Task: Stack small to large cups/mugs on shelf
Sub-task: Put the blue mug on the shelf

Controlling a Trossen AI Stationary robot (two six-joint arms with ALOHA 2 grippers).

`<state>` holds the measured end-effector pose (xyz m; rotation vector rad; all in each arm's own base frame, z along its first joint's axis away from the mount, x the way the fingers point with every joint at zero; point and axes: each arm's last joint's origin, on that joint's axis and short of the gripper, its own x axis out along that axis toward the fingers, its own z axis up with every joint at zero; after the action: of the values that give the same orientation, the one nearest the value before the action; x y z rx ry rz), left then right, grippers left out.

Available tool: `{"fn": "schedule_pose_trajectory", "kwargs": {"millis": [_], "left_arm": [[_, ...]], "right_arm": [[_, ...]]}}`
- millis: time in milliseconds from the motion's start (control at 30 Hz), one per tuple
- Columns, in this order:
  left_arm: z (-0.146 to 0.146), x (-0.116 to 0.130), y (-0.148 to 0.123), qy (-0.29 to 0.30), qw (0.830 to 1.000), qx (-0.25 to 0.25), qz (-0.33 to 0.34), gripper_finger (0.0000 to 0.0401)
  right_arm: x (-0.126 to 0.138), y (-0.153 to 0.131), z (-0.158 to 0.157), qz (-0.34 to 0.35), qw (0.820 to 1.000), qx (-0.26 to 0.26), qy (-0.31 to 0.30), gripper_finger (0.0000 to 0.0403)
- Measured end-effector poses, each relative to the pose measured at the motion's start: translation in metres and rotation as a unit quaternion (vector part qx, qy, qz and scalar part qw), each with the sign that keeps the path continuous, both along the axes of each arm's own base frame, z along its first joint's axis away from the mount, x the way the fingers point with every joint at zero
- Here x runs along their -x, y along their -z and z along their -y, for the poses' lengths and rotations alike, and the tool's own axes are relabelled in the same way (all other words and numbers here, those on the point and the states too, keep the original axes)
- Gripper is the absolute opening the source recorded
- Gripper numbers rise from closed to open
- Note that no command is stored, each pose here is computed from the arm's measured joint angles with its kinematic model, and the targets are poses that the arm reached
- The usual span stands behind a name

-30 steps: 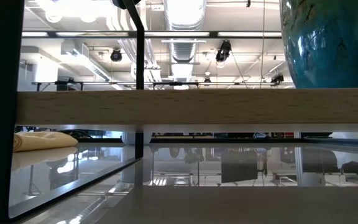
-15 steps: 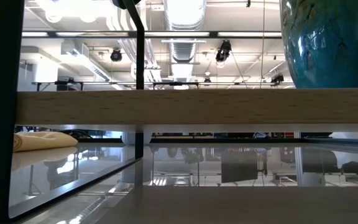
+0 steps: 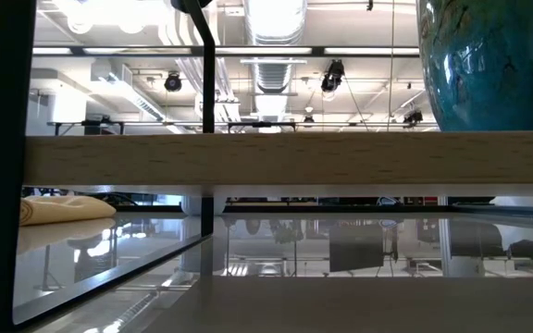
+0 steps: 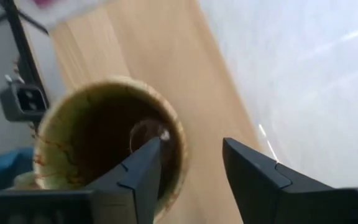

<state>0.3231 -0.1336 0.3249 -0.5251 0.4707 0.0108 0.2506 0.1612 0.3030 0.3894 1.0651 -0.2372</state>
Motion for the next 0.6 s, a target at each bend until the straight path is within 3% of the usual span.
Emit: {"fn": "schedule_pose_trajectory", "kwargs": {"millis": [333,433,600], "left_arm": [[-0.01,-0.022,-0.017,-0.029,0.991,0.023,0.132,0.0059],[-0.032,-0.02,-0.024,-0.047,0.995,-0.017,0.09,0.0059],[-0.101,-0.001,-0.057,-0.111,0.992,-0.06,-0.033,0.0059]], "right_arm": [[0.021,-0.047,0.045,0.095,0.995,0.008,0.029,0.0167],[0.031,-0.056,0.051,0.113,0.993,0.012,0.033,0.0168],[0.051,-0.06,0.065,0.09,0.992,0.061,0.064,0.0169]]}}
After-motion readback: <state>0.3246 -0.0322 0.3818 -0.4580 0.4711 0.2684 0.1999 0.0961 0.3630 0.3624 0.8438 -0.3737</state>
